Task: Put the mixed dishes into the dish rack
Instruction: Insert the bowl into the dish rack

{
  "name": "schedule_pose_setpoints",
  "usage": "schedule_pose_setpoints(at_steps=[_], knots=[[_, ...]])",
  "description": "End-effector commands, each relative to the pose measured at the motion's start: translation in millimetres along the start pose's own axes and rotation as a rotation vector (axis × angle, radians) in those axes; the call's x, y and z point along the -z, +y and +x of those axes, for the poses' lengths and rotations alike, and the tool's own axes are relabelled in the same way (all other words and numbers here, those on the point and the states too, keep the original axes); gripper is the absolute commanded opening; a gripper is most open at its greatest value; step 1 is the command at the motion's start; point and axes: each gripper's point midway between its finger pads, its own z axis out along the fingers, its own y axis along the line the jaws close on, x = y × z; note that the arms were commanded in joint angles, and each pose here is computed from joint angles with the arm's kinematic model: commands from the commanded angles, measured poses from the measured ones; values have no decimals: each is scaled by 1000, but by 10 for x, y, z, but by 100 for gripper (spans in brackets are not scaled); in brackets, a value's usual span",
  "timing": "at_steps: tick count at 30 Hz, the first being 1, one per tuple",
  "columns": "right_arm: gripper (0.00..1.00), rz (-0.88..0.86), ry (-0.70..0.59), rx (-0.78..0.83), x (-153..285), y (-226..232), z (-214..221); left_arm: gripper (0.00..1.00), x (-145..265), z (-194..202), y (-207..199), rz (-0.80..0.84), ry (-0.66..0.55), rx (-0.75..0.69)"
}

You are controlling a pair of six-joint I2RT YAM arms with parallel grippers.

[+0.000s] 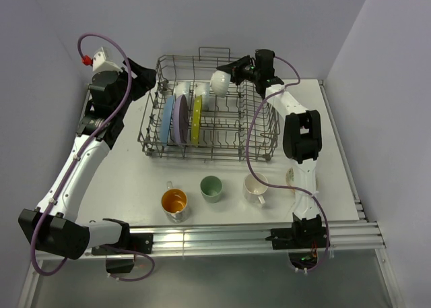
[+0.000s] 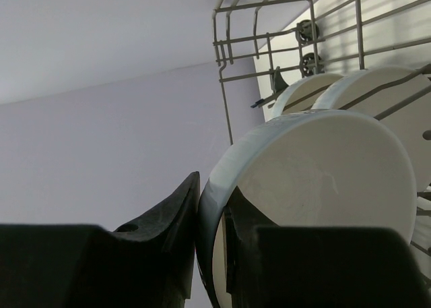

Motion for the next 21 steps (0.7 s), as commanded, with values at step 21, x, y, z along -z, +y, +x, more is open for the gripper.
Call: schedule_pose_setpoints(at_steps=[21], knots=[[20,53,16,-23,61,-292,-113,75,47,-197,-104,20,-53,20]])
